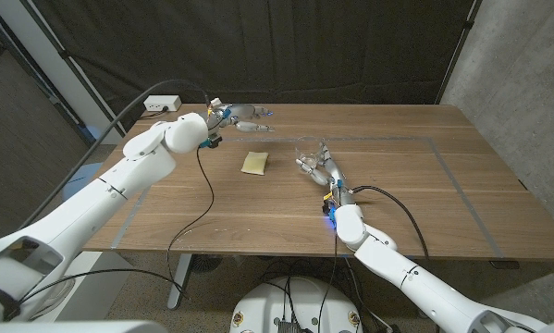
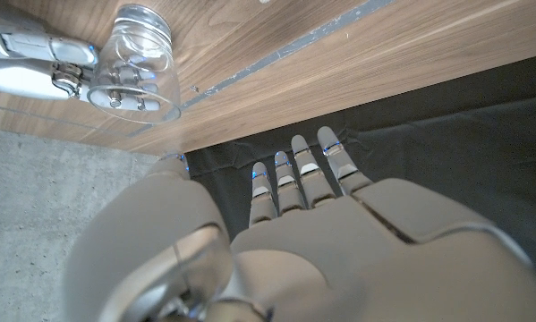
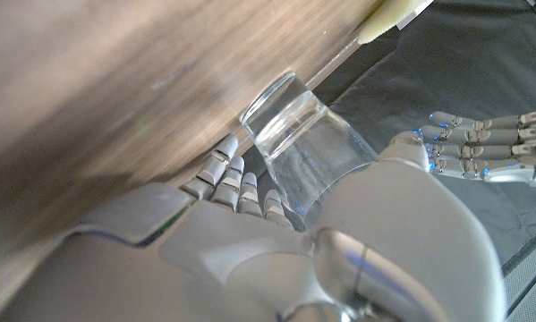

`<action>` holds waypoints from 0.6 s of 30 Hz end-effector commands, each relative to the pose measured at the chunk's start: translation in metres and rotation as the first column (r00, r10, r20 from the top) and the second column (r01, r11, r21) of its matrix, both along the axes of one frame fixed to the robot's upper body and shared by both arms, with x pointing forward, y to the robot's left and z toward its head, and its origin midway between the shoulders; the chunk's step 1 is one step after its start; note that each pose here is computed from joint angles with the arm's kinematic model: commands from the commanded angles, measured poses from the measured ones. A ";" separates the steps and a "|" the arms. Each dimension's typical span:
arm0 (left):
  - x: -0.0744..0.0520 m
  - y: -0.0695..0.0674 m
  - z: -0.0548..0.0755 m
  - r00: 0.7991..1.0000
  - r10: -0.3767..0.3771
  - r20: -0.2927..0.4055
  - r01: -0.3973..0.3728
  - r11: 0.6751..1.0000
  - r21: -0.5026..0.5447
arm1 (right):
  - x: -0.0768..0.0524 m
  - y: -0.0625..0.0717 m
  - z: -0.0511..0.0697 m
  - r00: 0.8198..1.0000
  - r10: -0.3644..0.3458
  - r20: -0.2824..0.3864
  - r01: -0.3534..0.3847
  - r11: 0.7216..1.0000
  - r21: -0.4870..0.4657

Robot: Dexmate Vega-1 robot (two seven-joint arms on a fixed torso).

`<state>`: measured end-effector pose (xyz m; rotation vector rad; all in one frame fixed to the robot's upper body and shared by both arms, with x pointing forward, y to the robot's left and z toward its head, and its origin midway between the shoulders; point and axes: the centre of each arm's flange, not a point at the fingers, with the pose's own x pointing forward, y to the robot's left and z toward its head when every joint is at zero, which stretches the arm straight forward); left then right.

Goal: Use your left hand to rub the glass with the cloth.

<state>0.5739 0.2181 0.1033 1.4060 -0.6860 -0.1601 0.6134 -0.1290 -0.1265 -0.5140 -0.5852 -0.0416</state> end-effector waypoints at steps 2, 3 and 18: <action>-0.007 0.035 -0.016 0.997 0.006 0.081 0.015 0.967 -0.254 | -0.009 -0.016 0.017 0.997 0.027 0.078 -0.033 0.996 0.087; -0.007 0.038 -0.017 0.996 0.009 0.088 0.017 0.957 -0.288 | -0.010 -0.018 0.019 0.996 0.024 0.087 -0.032 0.995 0.091; -0.012 0.082 -0.047 0.993 -0.043 0.107 0.092 0.852 -0.515 | -0.016 -0.034 0.041 0.982 0.087 0.166 -0.121 0.970 0.210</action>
